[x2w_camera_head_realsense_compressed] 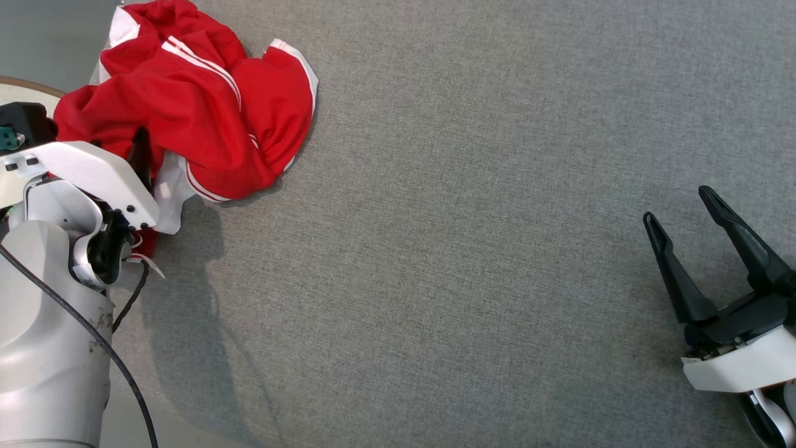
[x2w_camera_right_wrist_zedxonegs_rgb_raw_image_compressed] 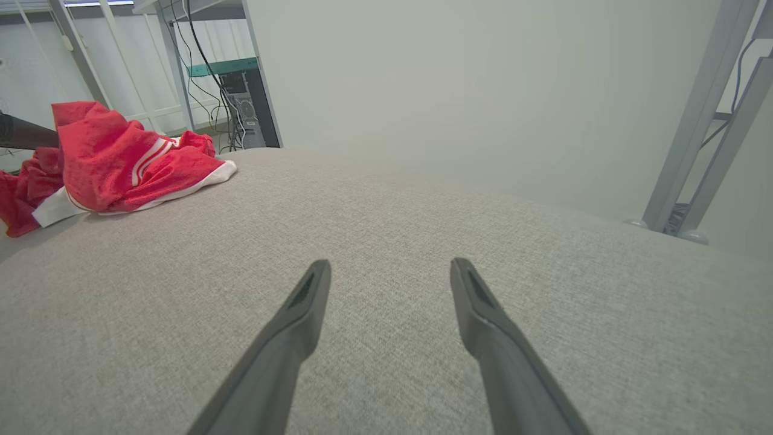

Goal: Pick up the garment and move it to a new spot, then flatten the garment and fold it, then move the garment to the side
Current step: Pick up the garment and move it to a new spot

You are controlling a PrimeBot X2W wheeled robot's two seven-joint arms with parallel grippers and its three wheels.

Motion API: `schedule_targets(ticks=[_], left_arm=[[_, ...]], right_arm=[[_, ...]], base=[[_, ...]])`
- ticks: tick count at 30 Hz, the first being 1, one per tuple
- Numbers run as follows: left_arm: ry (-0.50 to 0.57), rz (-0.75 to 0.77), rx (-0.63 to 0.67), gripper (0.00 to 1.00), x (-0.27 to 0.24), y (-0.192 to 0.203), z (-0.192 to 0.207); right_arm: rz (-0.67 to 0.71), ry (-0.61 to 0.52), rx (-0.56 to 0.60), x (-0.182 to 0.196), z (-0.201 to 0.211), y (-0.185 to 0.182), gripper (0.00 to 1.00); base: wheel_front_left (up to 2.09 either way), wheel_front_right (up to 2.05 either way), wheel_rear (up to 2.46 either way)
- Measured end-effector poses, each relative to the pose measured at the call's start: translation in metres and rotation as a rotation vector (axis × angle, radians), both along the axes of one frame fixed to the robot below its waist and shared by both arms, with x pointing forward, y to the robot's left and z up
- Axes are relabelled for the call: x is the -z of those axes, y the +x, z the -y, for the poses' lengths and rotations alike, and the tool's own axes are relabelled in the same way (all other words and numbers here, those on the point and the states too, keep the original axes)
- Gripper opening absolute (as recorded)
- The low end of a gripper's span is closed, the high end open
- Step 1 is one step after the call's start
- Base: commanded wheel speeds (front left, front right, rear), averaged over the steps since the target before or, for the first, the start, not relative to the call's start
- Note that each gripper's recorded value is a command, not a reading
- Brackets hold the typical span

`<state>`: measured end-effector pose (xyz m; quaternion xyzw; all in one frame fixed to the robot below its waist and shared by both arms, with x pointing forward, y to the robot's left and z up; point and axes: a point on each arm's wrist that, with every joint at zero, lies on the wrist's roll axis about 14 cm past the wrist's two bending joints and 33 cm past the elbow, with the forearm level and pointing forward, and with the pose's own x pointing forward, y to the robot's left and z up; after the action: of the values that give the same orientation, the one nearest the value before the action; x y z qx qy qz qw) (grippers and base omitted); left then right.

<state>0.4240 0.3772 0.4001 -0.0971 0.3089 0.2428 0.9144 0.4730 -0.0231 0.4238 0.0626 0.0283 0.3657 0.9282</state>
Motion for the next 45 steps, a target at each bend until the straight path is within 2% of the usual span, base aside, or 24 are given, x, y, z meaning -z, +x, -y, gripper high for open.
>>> schedule_targets(ticks=[4,5,6,10,15,23,34,40,45], left_arm=[[-0.015,-0.024,-0.004,1.0,0.009,0.003,0.002],[-0.029,-0.035,-0.008,0.31,0.012,0.003,0.004],[-0.043,-0.052,-0.005,0.0,0.016,0.002,0.006],[-0.064,-0.088,0.005,0.0,0.027,-0.001,0.011],[-0.034,-0.05,-0.014,0.0,0.021,0.0,0.005],[0.076,0.139,-0.014,0.0,-0.027,0.009,-0.016],[0.225,0.577,0.02,0.0,-0.147,0.019,-0.019],[0.281,0.866,0.101,0.0,-0.229,0.025,0.012],[0.265,1.036,0.182,0.0,-0.272,0.029,0.053]], right_arm=[[-0.01,-0.007,0.003,0.006,0.003,0.001,1.0],[-0.013,-0.007,0.004,0.007,0.004,0.0,1.0],[-0.015,-0.008,0.004,0.008,0.004,0.0,1.0],[-0.025,-0.009,0.007,0.011,0.006,0.0,1.0],[-0.025,-0.009,0.007,0.01,0.005,0.0,1.0],[0.004,0.015,-0.002,-0.011,-0.005,-0.008,1.0],[0.066,0.055,0.034,-0.053,-0.013,-0.019,1.0],[0.123,0.074,0.091,-0.08,-0.002,-0.018,1.0],[0.148,0.078,0.169,-0.092,0.019,-0.014,1.0]], base=[[0.0,0.0,0.0],[0.0,0.0,0.0],[0.0,0.0,0.0],[0.0,0.0,0.0],[0.0,0.0,0.0],[0.0,0.0,0.0],[0.0,0.0,0.0],[0.0,0.0,0.0],[0.0,0.0,0.0]])
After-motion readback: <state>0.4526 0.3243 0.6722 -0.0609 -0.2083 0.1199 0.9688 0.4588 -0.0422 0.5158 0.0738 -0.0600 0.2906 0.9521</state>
